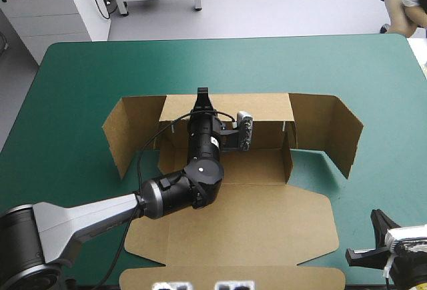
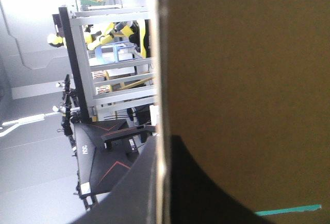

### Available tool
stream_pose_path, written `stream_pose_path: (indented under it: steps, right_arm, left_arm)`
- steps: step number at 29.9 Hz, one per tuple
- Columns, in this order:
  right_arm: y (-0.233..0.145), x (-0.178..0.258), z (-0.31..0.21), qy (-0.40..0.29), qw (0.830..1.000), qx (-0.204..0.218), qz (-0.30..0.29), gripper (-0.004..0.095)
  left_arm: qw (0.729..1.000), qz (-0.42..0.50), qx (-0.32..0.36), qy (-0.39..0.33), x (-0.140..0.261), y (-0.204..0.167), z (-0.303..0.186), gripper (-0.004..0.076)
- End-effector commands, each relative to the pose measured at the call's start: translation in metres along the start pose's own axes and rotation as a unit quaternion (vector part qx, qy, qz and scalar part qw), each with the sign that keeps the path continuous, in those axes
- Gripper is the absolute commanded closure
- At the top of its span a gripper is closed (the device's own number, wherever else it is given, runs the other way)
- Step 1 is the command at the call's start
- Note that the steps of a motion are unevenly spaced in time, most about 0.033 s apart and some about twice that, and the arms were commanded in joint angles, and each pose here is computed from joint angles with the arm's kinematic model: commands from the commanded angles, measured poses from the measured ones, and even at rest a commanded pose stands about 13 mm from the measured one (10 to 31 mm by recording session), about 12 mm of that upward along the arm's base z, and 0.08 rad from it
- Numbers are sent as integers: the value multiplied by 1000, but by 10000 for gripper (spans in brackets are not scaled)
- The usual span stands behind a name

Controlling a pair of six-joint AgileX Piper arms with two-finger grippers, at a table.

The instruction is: Fold the box

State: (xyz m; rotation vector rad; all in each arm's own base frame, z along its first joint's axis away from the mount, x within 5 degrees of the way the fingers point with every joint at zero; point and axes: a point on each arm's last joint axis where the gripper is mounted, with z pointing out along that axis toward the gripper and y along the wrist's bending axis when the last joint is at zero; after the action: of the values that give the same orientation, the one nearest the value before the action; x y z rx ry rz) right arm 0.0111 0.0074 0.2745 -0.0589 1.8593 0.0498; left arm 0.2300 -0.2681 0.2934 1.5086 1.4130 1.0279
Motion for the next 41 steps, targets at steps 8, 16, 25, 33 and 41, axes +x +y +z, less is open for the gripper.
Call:
stream_pose_path:
  steps: [8,16,25,33,41]
  right_arm:
    - [0,-12,-8,-63,998,2,-5,928]
    - [-2,-13,-6,-67,998,12,-6,926]
    - [-10,-61,36,14,997,29,72,926]
    - [-14,-140,107,9,999,13,45,928]
    - [-9,-210,176,-2,999,-49,17,928]
  left_arm:
    - [996,-16,-82,-9,1,12,-31,732]
    - [995,-21,-95,18,4,12,-35,732]
    - [995,-21,-92,15,3,12,-35,732]
    - [995,-21,-94,19,4,12,-35,732]
    - [995,-20,-93,19,4,12,-35,732]
